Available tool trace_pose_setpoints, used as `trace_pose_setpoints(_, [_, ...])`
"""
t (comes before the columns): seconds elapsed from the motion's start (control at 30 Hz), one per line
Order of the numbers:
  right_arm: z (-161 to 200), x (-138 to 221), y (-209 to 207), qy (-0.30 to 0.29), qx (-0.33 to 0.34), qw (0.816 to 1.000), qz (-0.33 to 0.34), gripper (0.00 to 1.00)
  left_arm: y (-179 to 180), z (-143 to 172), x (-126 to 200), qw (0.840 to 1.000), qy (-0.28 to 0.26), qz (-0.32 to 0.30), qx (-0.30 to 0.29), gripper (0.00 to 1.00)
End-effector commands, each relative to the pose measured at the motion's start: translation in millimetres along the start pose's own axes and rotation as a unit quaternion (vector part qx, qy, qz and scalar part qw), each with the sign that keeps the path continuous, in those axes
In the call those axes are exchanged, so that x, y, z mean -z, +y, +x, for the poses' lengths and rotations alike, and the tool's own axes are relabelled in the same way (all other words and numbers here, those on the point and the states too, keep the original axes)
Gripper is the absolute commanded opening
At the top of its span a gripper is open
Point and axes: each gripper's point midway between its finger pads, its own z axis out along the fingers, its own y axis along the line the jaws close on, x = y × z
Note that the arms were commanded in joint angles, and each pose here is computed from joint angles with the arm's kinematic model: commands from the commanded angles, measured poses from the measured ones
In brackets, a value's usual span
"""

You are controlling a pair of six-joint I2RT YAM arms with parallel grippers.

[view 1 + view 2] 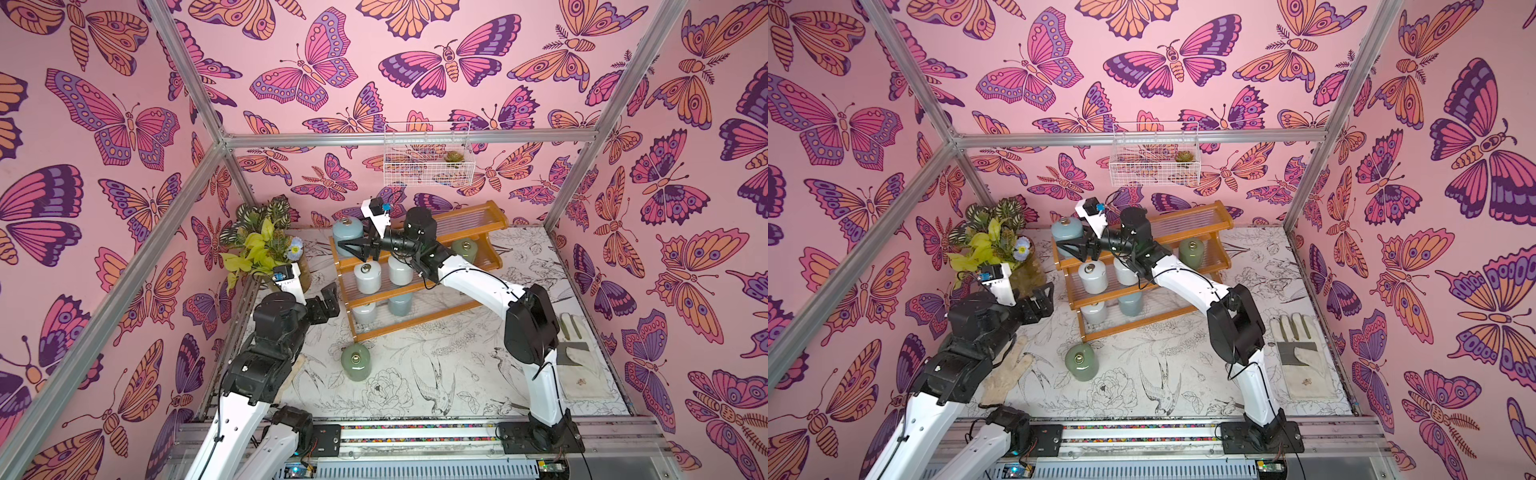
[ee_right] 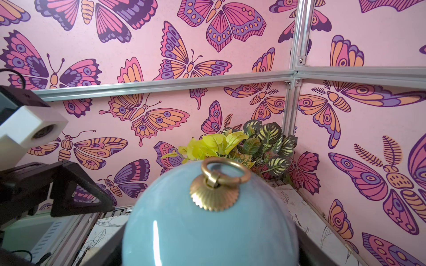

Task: Remove the tea canisters from the shelf
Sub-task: Pick up the tea canister from the shelf.

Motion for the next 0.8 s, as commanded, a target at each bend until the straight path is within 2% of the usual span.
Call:
trace_pose_setpoints(0.0, [-92.2, 22.6, 23.5, -0.08, 0.095, 0.992, -0.009, 0.44, -4.0, -6.0, 0.6, 1.0, -0.009, 0.008, -0.007, 1.0])
trace_pose_setpoints(0.23, [-122.2, 48.0, 38.8, -0.105, 0.126, 0.986, 0.001, 0.44, -3.5, -4.5, -1.2, 1.0, -0.006, 0.007, -0.007, 1.0])
trace_pose_setpoints(0.33, [-122.3, 62.6, 49.7, -0.107, 0.136, 0.985, 0.006, 0.44, -3.2, -4.3, -1.3, 1.0, -0.006, 0.006, -0.005, 1.0])
trace_pose_setpoints(0.57, [-102.4, 98.6, 73.5, -0.08, 0.149, 0.985, 0.025, 0.44, -0.8, -5.8, -1.4, 1.0, -0.009, -0.001, -0.011, 1.0])
trace_pose_setpoints(0.67, [-86.3, 116.7, 83.6, -0.067, 0.146, 0.986, 0.042, 0.44, 0.6, -8.2, -1.3, 1.0, -0.013, -0.007, -0.014, 1.0])
trace_pose_setpoints(0.77, [-55.5, 129.3, 93.6, -0.037, 0.141, 0.988, 0.051, 0.44, 1.8, -9.7, -2.9, 1.0, -0.013, -0.013, -0.017, 1.0])
